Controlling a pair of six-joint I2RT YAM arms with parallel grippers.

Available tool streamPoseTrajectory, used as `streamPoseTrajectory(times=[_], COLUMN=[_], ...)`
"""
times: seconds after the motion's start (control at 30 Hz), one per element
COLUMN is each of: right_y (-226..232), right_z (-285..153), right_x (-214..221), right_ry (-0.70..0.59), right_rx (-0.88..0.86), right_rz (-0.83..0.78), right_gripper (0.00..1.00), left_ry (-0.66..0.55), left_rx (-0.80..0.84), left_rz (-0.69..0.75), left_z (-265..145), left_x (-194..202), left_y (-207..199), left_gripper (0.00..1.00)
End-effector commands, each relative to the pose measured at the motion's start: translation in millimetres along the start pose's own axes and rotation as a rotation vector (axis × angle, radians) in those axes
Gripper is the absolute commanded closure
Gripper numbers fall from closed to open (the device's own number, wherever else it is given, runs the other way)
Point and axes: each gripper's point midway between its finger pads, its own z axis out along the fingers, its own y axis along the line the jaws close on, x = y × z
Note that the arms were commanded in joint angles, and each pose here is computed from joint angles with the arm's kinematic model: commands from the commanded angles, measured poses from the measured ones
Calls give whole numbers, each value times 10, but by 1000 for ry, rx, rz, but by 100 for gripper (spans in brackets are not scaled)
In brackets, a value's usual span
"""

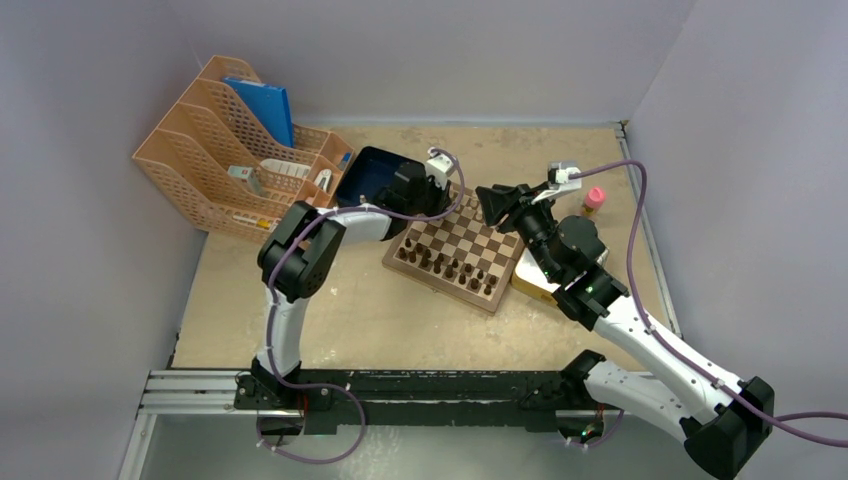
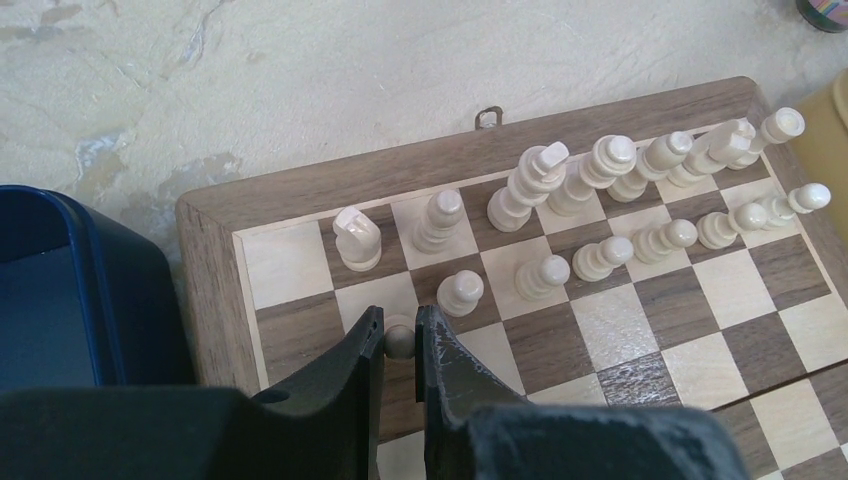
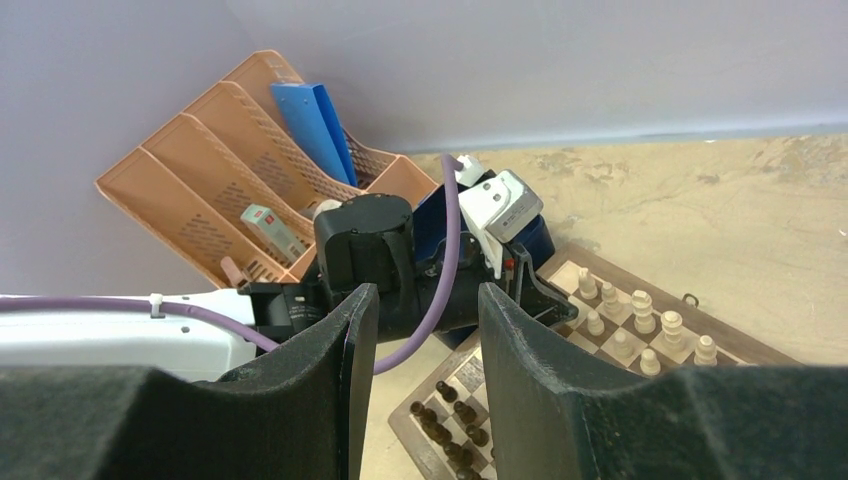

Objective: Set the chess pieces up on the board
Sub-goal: Place the chess piece on the chessboard.

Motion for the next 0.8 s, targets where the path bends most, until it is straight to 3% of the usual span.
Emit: streamPoseTrajectory(times=[0.0, 0.77], right_y=[58, 51], right_z=[15, 7], right_x=[-221, -231], right_ry=[-68, -72], right_rx=[-5, -3], right_rz=[-1, -2], right_gripper=[55, 55], left_ry=[-59, -50], left_rx=[-20, -31], left_rz=[42, 64], left_z=[49, 92], left_x=[-159, -168], left_y=[51, 80], left_gripper=[96, 74])
